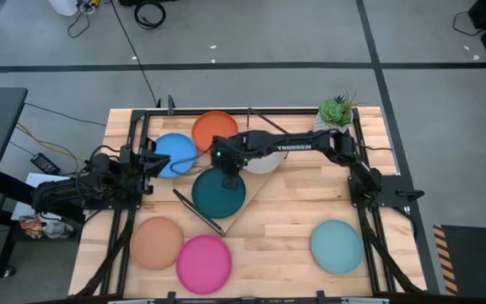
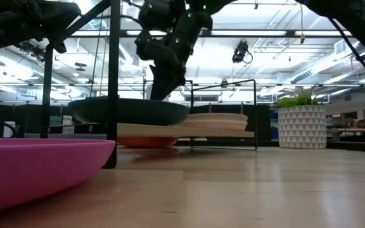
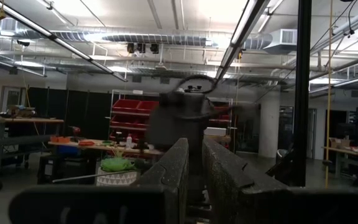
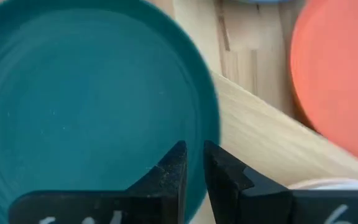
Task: Place and stack plates onto a shelf
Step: Put the dark blue plate on the shelf, then stack the light blue plate on top of the gray plate on the shelf
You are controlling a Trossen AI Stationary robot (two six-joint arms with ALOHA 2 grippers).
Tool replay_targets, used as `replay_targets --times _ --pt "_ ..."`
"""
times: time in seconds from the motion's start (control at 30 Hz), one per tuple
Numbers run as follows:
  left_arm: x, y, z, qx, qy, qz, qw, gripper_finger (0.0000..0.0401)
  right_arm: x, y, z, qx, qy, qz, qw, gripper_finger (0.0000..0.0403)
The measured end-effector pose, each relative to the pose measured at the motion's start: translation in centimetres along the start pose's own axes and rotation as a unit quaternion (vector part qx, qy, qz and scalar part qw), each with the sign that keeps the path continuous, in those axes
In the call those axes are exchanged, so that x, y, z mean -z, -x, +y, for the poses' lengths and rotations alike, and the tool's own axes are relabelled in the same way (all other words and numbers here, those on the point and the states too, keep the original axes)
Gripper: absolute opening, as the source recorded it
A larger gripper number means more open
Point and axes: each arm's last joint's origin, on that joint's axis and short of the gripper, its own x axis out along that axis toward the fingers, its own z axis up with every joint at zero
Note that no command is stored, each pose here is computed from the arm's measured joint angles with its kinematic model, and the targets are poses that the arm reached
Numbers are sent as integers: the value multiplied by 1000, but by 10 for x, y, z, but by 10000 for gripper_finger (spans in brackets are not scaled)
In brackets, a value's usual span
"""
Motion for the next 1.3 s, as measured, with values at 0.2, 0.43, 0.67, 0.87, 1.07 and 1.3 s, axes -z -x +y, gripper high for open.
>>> replay_targets --times 0.2,0.43,0.67,0.87,1.07,1.3 --pt "0 0 0 0 0 0 1000 55 1 1 20 92 36 3 995 59" --pt "0 0 0 0 0 0 1000 55 -6 -5 1 132 5 -36 991 59" --pt "0 0 0 0 0 0 1000 55 2 -23 -15 134 -43 -37 989 58" --pt "0 0 0 0 0 0 1000 55 3 -27 -18 88 -49 -45 994 50" --pt "0 0 0 0 0 0 1000 55 8 -32 -18 83 -45 -40 995 38" --pt "0 0 0 0 0 0 1000 55 9 -33 -14 46 -41 -36 997 25"
